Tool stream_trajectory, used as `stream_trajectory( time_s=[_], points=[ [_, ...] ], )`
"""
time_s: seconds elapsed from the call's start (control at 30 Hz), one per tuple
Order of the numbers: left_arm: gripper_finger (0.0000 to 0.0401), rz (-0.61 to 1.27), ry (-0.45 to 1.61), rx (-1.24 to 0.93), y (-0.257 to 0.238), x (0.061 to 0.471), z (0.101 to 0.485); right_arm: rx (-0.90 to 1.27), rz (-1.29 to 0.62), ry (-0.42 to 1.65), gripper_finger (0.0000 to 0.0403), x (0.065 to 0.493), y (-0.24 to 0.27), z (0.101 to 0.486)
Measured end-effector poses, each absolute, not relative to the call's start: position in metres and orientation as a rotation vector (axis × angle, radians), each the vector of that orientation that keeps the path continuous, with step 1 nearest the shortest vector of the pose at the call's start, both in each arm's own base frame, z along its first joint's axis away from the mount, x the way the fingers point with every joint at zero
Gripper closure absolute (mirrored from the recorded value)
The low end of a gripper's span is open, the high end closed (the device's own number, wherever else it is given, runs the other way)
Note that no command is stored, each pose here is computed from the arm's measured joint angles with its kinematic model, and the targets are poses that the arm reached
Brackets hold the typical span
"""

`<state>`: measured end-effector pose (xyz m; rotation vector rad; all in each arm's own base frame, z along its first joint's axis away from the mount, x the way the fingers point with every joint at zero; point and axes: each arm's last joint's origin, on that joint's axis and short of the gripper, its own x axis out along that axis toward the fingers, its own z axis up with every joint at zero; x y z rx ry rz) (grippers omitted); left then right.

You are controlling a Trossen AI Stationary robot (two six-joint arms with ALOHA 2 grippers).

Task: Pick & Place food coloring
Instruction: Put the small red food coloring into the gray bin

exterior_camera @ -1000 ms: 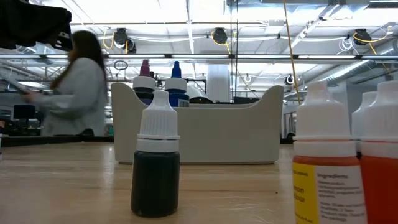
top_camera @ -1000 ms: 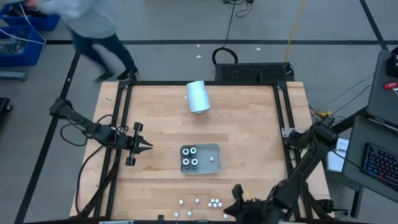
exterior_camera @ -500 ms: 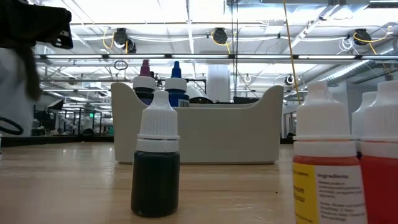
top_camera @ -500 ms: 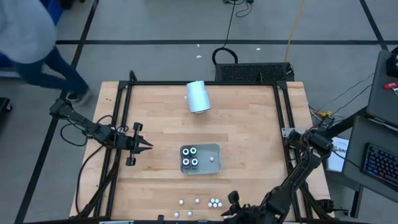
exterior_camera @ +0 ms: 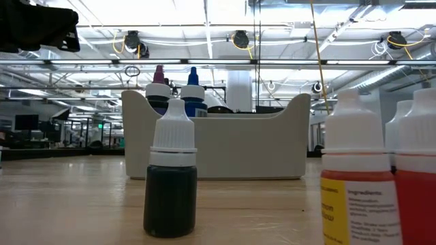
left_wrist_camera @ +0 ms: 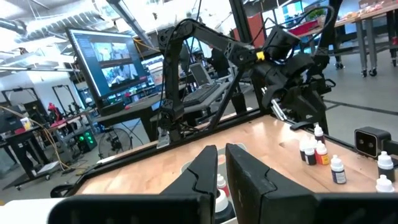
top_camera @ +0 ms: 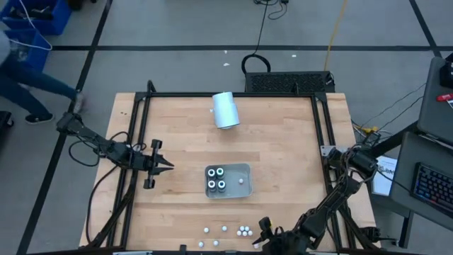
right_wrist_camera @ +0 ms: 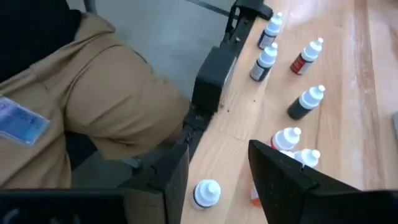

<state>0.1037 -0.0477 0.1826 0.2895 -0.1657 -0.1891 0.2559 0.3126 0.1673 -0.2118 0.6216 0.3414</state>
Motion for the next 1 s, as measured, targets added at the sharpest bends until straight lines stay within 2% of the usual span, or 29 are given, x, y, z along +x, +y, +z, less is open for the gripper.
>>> stream_trajectory(
  time_s=[0.33, 0.8, 1.0],
  points=[
    [0.0359, -0.189, -0.166, 0.289, -0.048, 0.104, 0.183, -0.160, 0.320, 0.620, 0.0263, 0.252, 0.298, 0.145],
    [0.0359, -0.190, -0.164, 0.282, -0.048, 0.104, 0.183, -0.100, 0.373, 0.600, 0.0264, 0.248, 0.297, 0.139],
    [0.0359, -0.190, -0.162, 0.282, -0.048, 0.104, 0.182, -0.095, 0.366, 0.614, 0.0264, 0.251, 0.300, 0.123]
  ],
)
